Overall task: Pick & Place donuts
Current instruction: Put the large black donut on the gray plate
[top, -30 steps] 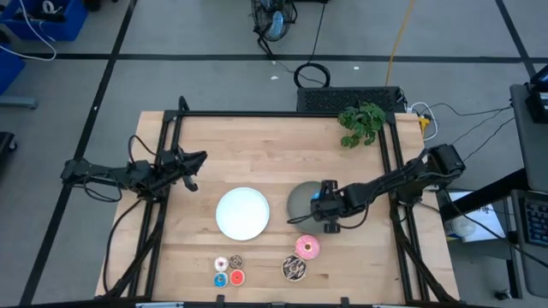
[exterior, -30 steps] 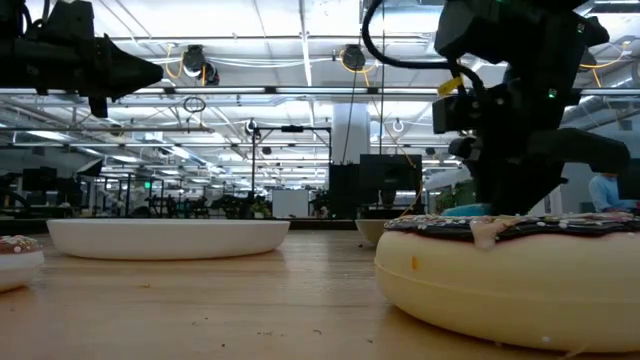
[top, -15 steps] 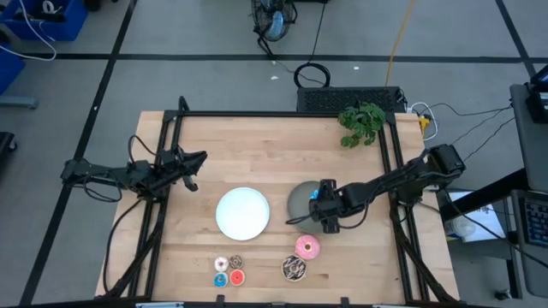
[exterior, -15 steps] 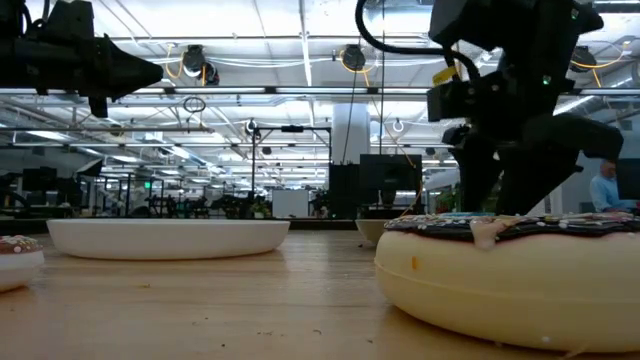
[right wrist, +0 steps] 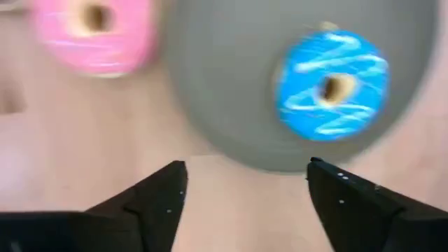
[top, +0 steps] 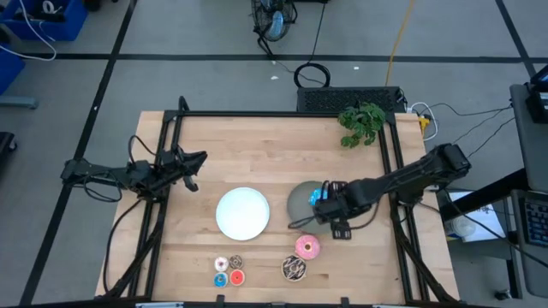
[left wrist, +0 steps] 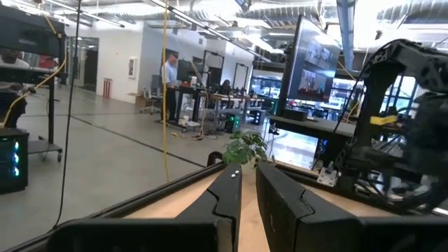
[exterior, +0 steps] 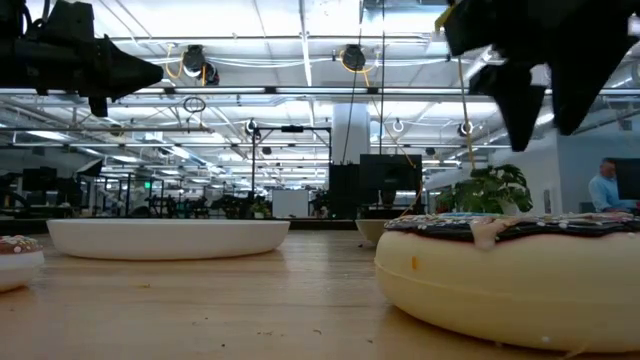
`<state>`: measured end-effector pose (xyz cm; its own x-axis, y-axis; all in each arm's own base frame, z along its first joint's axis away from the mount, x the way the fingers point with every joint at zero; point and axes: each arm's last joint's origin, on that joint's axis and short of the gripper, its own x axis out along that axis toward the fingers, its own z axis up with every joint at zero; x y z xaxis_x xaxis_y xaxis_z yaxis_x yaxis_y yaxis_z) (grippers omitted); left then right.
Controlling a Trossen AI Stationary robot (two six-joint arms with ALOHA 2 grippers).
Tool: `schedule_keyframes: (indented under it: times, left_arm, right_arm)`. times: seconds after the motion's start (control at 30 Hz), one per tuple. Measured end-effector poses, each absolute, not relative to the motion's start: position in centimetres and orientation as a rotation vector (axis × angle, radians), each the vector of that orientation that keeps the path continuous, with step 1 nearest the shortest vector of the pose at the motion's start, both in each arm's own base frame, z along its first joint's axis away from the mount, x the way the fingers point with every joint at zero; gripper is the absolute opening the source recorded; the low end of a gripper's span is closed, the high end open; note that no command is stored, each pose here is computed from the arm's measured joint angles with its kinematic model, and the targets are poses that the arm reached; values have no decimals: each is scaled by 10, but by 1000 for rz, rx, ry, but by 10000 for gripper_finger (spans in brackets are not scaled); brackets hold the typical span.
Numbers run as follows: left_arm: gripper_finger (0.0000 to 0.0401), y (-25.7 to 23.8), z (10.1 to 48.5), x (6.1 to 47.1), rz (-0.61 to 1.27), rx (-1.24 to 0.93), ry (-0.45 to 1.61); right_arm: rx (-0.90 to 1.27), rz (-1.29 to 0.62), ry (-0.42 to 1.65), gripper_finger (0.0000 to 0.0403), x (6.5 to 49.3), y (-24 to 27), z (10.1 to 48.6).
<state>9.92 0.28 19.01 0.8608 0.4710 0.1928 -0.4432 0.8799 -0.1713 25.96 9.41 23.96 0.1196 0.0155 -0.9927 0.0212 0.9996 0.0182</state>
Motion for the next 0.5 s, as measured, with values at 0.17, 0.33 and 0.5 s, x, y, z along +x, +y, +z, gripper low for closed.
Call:
schedule_keyframes:
  times: [0.17, 0.33, 0.5]
  left_arm:
    - [49, 3, 190, 99, 481, -122, -232]
    - [49, 3, 190, 99, 481, -121, -232]
    - [49, 3, 190, 99, 481, -121, -232]
  right_arm:
    - [-29, 144, 1301, 163, 245, 120, 261]
    - [-129, 300, 994, 31, 226, 144, 294]
    - [-114, 339, 709, 16, 188, 133, 319]
